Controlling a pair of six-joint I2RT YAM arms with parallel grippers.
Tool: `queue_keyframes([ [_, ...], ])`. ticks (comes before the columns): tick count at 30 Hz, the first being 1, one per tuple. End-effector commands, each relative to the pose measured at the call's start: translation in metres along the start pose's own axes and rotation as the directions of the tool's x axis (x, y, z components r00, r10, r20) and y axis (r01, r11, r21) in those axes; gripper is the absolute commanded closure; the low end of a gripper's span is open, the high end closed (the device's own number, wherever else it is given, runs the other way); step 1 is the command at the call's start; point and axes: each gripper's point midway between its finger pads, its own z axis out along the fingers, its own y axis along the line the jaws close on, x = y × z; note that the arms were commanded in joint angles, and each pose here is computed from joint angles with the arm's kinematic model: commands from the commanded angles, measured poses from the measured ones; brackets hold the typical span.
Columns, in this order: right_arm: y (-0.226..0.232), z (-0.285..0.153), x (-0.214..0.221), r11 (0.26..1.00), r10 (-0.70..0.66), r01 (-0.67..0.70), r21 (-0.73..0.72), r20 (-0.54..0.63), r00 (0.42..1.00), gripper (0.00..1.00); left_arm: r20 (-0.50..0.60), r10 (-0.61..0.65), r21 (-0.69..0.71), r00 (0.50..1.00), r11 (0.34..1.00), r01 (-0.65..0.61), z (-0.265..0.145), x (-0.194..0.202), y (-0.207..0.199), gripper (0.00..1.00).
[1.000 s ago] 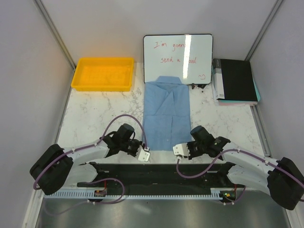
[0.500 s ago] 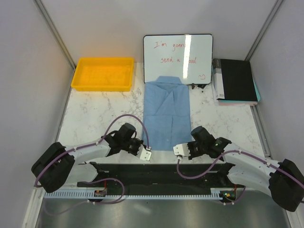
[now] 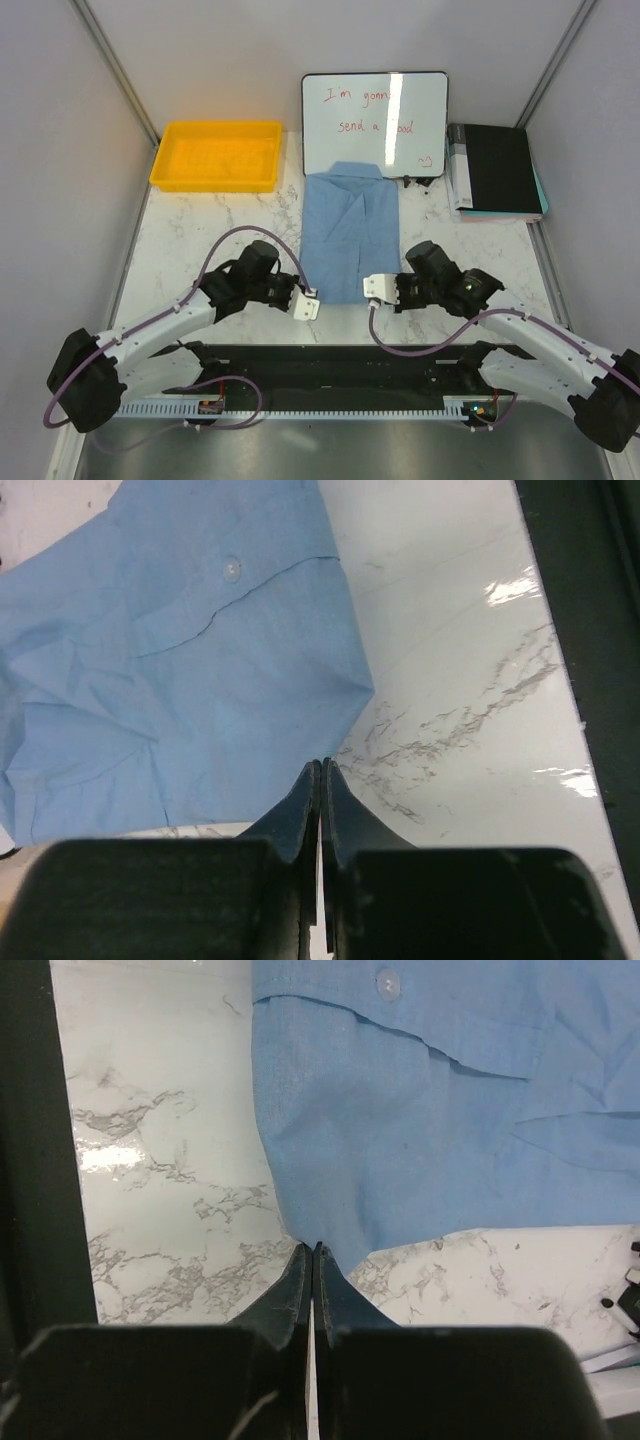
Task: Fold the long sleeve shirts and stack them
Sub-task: Fold the shirt
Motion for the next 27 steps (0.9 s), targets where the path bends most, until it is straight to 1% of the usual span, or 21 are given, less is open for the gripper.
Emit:
queue_keyframes([
  [1,0.012,-0.02,-0.005,0.999,0.021,-0.02,-0.038,0.015,1.0,1.0,0.085,-0.066,0.117,0.994,0.992,0.056,-0.02,-0.03,-0.022,0.98],
  [2,0.022,-0.024,-0.001,0.997,0.028,-0.028,-0.071,0.002,1.0,1.0,0.11,-0.069,0.134,0.992,0.989,0.054,-0.027,-0.038,-0.026,0.98],
  [3,0.025,-0.032,-0.009,0.997,0.025,-0.021,-0.08,0.04,0.999,1.0,0.115,-0.097,0.19,0.989,0.979,0.074,-0.036,-0.044,-0.038,0.98],
  [5,0.045,-0.048,-0.014,0.987,0.055,-0.046,-0.152,0.052,0.997,1.0,0.203,-0.112,0.246,0.973,0.967,0.06,-0.053,-0.069,-0.052,0.98],
  [6,0.042,-0.065,-0.031,0.99,0.049,-0.035,-0.136,0.107,0.993,1.0,0.232,-0.119,0.265,0.965,0.963,0.055,-0.065,-0.082,-0.056,0.98],
  [7,0.046,-0.076,-0.039,0.988,0.019,0.003,-0.152,0.145,0.989,1.0,0.24,-0.167,0.28,0.956,0.955,0.097,-0.072,-0.089,-0.06,0.98],
  [8,0.038,-0.084,-0.047,0.993,0.048,-0.029,-0.118,0.16,0.986,1.0,0.234,-0.199,0.268,0.952,0.954,0.133,-0.077,-0.092,-0.057,0.98],
  [9,0.029,-0.094,-0.057,0.995,0.035,-0.018,-0.098,0.179,0.983,1.0,0.22,-0.247,0.252,0.944,0.949,0.19,-0.083,-0.096,-0.053,0.98],
  [11,0.018,-0.092,-0.058,0.995,0.048,-0.035,-0.095,0.139,0.989,1.0,0.163,-0.26,0.223,0.952,0.949,0.221,-0.083,-0.087,-0.046,0.98],
  [13,0.003,-0.077,-0.051,0.994,0.025,-0.018,-0.106,0.062,0.998,1.0,0.112,-0.254,0.187,0.961,0.955,0.23,-0.074,-0.074,-0.032,0.98],
  [15,-0.014,-0.063,-0.048,0.994,-0.017,0.024,-0.106,0.067,0.998,1.0,0.097,-0.274,0.134,0.957,0.956,0.26,-0.07,-0.064,-0.011,0.98],
  [16,-0.027,-0.061,-0.04,0.996,0.011,-0.006,-0.083,0.06,0.998,1.0,0.076,-0.304,0.131,0.95,0.947,0.293,-0.062,-0.054,-0.001,0.98],
  [17,-0.037,-0.059,-0.043,0.997,0.009,-0.003,-0.075,0.084,0.996,1.0,0.089,-0.302,0.093,0.949,0.951,0.294,-0.058,-0.049,0.015,0.98],
  [18,-0.043,-0.048,-0.035,0.994,0.009,-0.002,-0.109,0.062,0.998,1.0,0.085,-0.319,0.045,0.944,0.948,0.316,-0.061,-0.038,0.037,0.98],
  [19,-0.053,-0.046,-0.023,0.994,0.036,-0.032,-0.104,0.043,0.998,1.0,0.073,-0.361,0.065,0.93,0.932,0.357,-0.051,-0.027,0.044,0.98],
  [21,-0.067,-0.029,-0.011,0.989,0.054,-0.048,-0.137,0.04,0.998,1.0,0.069,-0.377,0.033,0.924,0.926,0.375,-0.048,-0.013,0.071,0.98],
  [22,-0.078,-0.024,-0.002,0.991,0.058,-0.054,-0.122,0.032,0.998,1.0,0.063,-0.384,0.029,0.921,0.923,0.383,-0.043,-0.007,0.079,0.98],
  [23,-0.09,-0.009,0.006,0.99,0.069,-0.065,-0.127,0.027,0.997,1.0,0.039,-0.419,0.049,0.907,0.908,0.417,-0.029,0.008,0.08,0.98],
  [24,-0.098,-0.001,0.008,0.99,0.075,-0.071,-0.124,0.027,0.997,1.0,0.044,-0.416,0.019,0.908,0.909,0.415,-0.026,0.015,0.095,0.98],
  [25,-0.106,0.006,0.014,0.988,0.094,-0.09,-0.125,0.025,0.995,1.0,0.024,-0.426,0.014,0.904,0.905,0.426,-0.02,0.025,0.099,0.98],
  [27,-0.122,0.029,0.019,0.979,0.135,-0.129,-0.158,0.028,0.99,1.0,-0.017,-0.454,0.013,0.891,0.891,0.454,-0.003,0.053,0.105,0.98],
])
